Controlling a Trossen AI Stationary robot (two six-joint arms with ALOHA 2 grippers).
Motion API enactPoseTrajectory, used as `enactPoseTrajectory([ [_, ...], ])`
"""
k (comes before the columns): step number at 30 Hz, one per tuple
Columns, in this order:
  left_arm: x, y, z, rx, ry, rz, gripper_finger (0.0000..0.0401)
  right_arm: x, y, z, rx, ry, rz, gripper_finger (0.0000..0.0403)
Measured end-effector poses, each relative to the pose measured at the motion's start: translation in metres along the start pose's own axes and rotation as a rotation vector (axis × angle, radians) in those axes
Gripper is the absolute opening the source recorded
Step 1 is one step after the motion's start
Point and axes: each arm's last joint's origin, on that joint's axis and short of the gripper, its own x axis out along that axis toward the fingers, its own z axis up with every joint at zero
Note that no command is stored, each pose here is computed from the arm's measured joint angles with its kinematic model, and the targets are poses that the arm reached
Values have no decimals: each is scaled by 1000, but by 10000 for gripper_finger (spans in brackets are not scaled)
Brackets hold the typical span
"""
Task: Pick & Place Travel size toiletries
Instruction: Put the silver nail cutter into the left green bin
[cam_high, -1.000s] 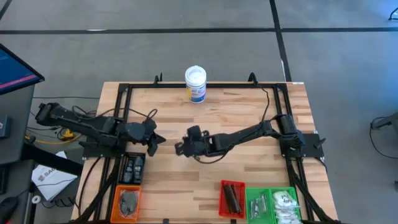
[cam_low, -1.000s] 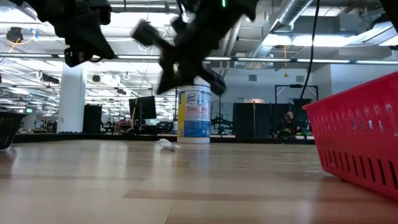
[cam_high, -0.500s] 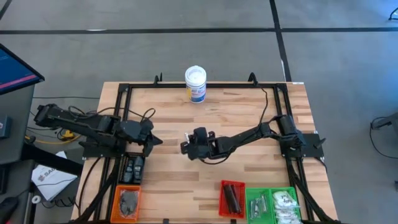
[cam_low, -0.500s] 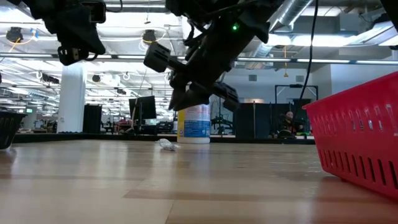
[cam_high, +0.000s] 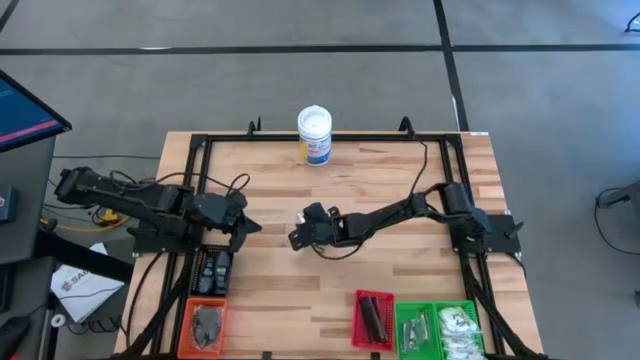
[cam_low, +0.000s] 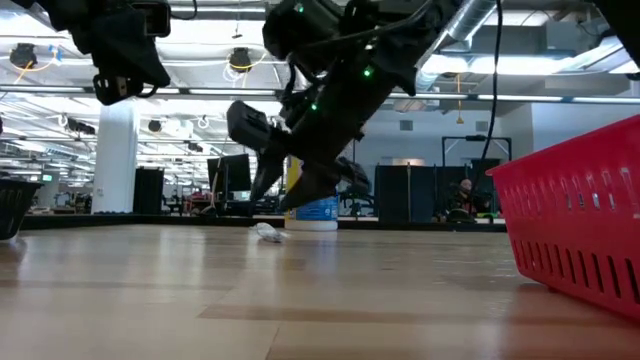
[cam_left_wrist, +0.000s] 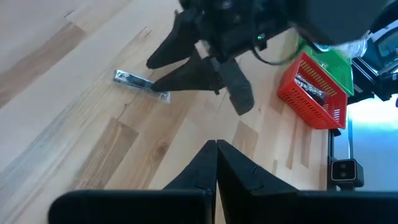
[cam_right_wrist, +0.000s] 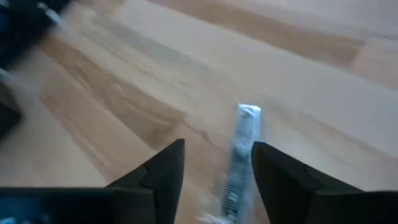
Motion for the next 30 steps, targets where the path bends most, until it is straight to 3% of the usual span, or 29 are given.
enactPoseTrajectory([
  [3,0,0,0,0,-5,2,0,7,-1,3,38,22,24,195],
  [6,0,0,1,-1,-9,2,0,12,-11,-2,32,61,-33,212],
  [12,0,0,0,0,-8,3,0,12,-10,6,51,43,-16,229],
  [20,0,0,1,4,-13,9,0,31,-11,-12,30,125,12,230],
  [30,0,3,3,-1,-18,22,0,34,-14,-3,9,139,-23,208],
])
